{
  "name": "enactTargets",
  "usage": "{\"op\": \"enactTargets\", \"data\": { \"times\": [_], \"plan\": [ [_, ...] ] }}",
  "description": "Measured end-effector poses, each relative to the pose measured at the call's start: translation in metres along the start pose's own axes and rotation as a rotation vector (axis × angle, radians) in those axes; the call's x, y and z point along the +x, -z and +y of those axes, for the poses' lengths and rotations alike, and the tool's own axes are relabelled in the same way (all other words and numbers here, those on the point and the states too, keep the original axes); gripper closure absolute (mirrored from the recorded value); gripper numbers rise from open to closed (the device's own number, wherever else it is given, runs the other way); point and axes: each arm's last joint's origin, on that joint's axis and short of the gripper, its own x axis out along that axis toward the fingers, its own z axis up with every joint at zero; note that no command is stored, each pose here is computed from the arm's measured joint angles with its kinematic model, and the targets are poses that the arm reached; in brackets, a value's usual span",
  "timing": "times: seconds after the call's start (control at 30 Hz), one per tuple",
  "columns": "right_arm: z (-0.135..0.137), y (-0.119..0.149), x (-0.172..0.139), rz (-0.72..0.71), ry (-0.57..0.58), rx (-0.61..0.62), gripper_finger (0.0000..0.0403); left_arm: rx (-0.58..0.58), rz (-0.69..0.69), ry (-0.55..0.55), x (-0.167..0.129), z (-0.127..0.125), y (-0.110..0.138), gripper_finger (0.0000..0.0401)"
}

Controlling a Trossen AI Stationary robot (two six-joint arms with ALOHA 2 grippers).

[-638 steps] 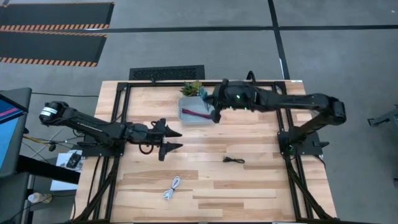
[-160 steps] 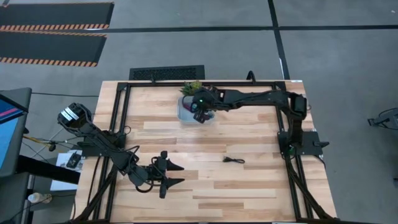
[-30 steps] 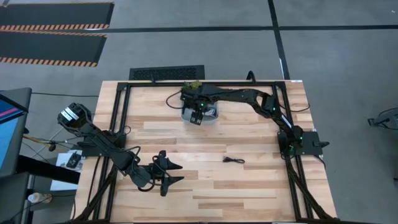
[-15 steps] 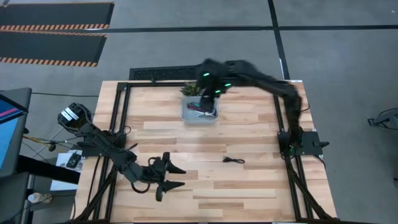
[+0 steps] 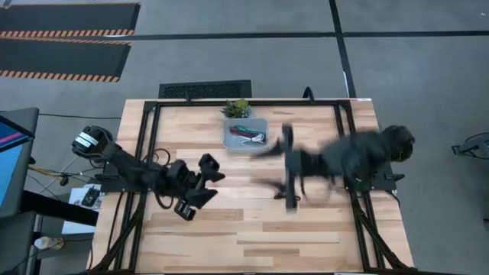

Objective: Pick and place USB-C Cables
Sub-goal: Put the black charger cable into the gray bin

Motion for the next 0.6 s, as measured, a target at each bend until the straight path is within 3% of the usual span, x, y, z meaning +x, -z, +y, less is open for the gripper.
{"op": "enactTargets", "data": {
  "times": [0.17,0.37,0.53,0.6],
  "plan": [
    [0.069,0.004,0.028,-0.149,0.074,-0.225,0.0148,0.045,0.019,0.139,0.052,-0.005,-0.016,0.0186],
    [0.113,0.012,0.06,-0.316,0.151,-0.414,0.0148,0.124,0.117,0.182,0.106,-0.021,-0.015,0.0186],
    [0.138,0.004,0.045,-0.457,0.179,-0.423,0.0148,0.103,0.094,0.311,0.12,-0.033,-0.023,0.0186],
    [0.144,0.006,0.042,-0.442,0.16,-0.412,0.0148,0.117,0.067,0.329,0.124,-0.039,-0.027,0.0186]
  ]
}}
